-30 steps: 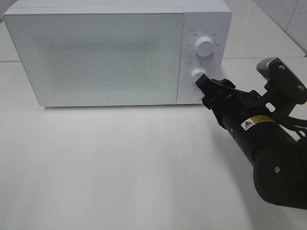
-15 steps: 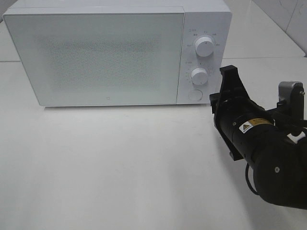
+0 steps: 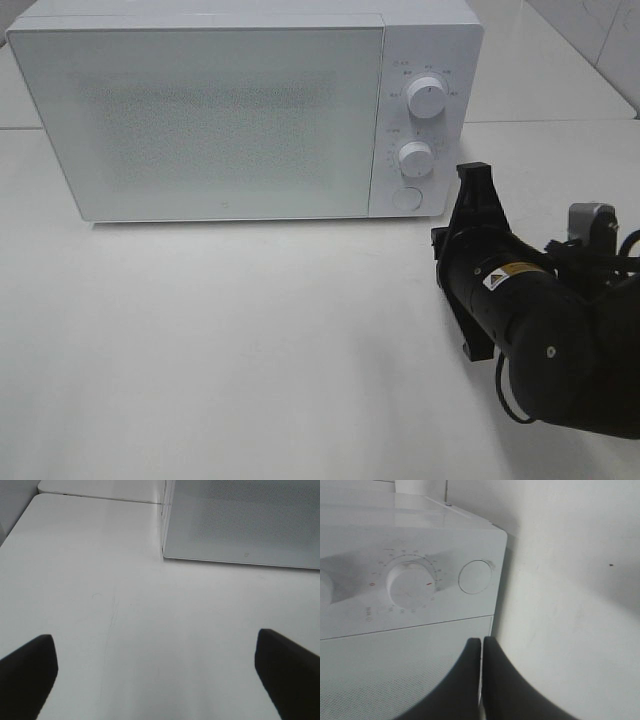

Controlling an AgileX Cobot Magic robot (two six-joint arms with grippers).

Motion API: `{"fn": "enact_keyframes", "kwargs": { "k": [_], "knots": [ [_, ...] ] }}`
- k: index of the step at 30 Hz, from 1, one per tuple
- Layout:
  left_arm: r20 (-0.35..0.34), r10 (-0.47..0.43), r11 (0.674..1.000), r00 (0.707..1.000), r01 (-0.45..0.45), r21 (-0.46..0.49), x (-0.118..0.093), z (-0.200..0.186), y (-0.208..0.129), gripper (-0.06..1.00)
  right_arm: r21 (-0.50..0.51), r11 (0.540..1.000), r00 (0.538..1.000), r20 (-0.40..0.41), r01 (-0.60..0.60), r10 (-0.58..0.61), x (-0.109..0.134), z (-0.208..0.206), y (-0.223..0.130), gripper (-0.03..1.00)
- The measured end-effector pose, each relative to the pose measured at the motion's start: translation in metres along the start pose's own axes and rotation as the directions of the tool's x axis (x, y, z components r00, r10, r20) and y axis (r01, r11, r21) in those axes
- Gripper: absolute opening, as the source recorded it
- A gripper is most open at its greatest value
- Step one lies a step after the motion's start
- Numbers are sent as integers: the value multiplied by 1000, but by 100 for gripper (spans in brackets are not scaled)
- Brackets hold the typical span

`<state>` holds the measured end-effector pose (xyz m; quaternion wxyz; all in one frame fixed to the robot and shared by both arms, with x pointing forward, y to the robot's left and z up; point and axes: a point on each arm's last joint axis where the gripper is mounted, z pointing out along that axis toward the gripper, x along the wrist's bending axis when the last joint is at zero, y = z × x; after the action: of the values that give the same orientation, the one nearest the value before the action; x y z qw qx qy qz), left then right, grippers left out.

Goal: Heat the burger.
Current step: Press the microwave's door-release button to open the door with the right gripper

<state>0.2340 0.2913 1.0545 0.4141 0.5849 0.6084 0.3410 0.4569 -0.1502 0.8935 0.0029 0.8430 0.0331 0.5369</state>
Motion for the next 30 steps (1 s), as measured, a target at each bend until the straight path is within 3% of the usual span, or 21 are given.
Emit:
{"fn": "enact_keyframes", "kwargs": {
  "k": [7, 30],
  "knots": [
    [0, 0, 1000, 1000, 0, 0, 0, 0, 0, 99, -8, 999, 999, 15, -39, 39, -5, 16, -8, 1],
    [0, 0, 1000, 1000, 0, 0, 0, 0, 0, 99, -23, 998, 998, 15, -60, 60, 11, 83, 1, 1]
  ]
}}
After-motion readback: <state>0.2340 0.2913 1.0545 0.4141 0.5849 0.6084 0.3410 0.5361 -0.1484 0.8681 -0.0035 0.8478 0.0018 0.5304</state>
